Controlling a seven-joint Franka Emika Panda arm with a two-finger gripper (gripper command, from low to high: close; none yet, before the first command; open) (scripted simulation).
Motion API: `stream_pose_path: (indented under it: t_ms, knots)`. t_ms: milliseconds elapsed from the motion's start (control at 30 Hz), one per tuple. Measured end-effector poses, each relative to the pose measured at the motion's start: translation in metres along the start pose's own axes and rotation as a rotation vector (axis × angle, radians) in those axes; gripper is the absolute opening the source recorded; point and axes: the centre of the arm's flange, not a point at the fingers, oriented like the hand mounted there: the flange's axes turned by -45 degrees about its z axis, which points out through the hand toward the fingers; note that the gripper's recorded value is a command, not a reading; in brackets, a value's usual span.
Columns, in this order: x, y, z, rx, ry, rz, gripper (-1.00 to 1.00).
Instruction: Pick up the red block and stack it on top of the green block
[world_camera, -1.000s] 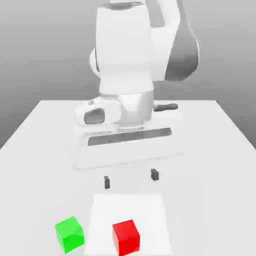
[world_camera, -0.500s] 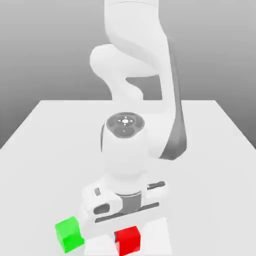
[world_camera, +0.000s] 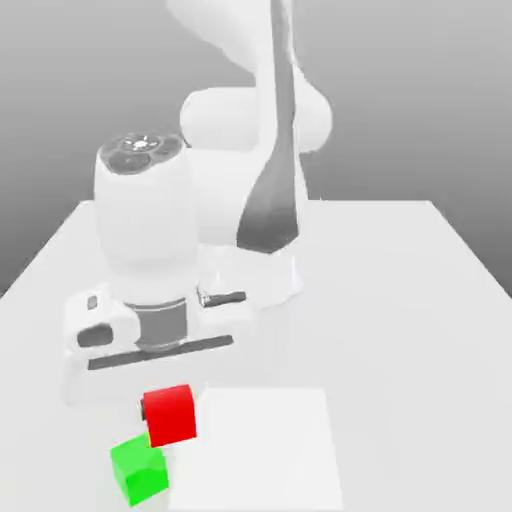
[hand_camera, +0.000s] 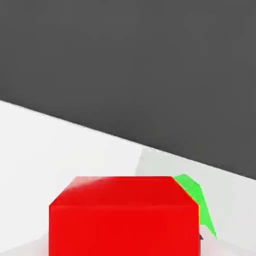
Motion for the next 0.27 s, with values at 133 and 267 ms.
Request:
stream_pose_path:
  t_ms: [133, 267]
  knots:
    - [-0.003, 0.005, 0.044, 0.001, 0.0, 0.002, -1.0]
    - [-0.004, 0.005, 0.052, 0.001, 0.0, 0.002, 1.0]
